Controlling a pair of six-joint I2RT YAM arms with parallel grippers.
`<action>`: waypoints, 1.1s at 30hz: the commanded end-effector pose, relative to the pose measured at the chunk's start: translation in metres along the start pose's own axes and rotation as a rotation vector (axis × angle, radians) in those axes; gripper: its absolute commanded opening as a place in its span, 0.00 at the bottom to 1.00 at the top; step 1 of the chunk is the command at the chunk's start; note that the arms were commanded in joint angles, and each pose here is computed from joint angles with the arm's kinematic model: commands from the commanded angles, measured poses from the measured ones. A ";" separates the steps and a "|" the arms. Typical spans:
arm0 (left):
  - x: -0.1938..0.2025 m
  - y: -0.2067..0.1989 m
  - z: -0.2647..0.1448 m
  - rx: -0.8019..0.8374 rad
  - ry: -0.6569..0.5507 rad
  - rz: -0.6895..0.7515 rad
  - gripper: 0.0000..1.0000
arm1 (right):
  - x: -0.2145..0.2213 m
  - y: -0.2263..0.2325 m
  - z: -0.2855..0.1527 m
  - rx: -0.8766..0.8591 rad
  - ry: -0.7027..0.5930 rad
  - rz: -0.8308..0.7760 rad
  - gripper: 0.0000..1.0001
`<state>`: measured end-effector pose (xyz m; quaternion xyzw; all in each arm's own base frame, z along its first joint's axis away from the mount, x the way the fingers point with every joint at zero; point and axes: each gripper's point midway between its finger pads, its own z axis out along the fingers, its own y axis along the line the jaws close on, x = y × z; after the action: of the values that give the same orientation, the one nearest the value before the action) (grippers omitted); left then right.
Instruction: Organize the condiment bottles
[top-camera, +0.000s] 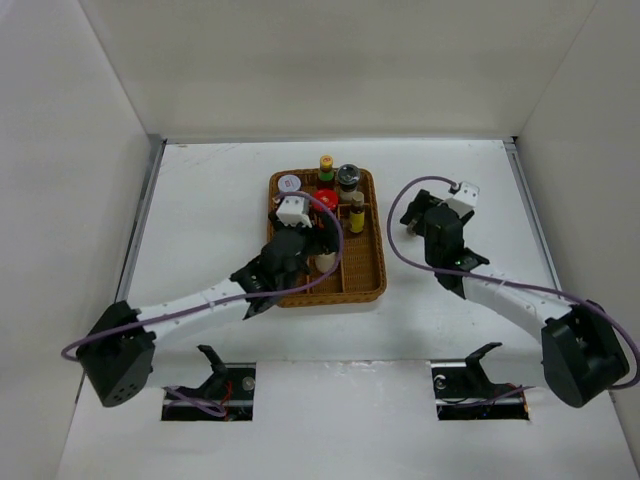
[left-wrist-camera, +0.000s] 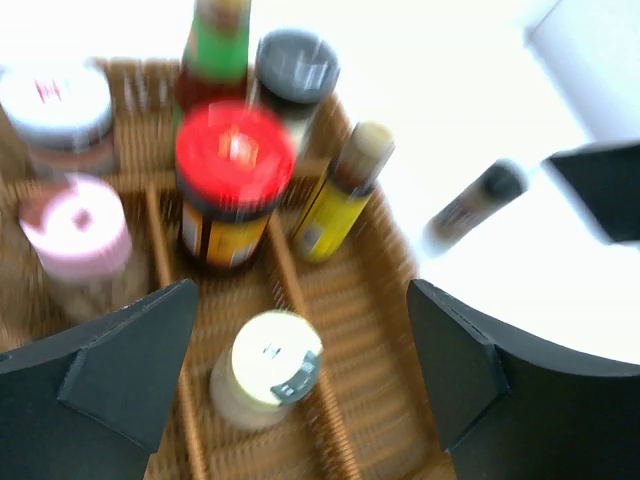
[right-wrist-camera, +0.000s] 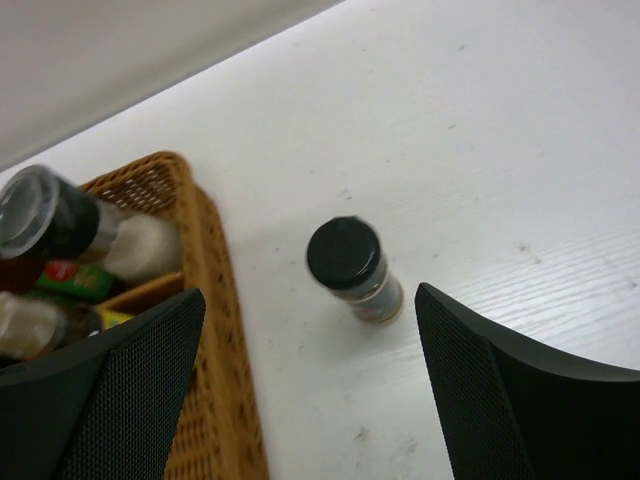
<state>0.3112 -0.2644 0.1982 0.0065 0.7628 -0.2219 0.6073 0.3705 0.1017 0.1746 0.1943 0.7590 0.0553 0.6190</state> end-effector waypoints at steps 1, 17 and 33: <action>-0.061 -0.016 -0.020 0.104 -0.194 -0.087 0.87 | -0.007 -0.008 0.015 0.064 0.010 -0.024 0.89; -0.082 0.086 -0.071 -0.059 -0.390 -0.217 0.86 | 0.009 -0.013 0.052 0.128 0.093 -0.081 0.84; -0.040 0.186 -0.062 -0.315 -0.344 -0.414 0.83 | 0.024 -0.010 0.066 0.122 0.130 -0.105 0.51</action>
<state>0.3139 -0.0645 0.1831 -0.2609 0.6681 -0.1844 0.6720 0.4159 0.0867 0.1112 0.1795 0.8273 -0.0265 0.5316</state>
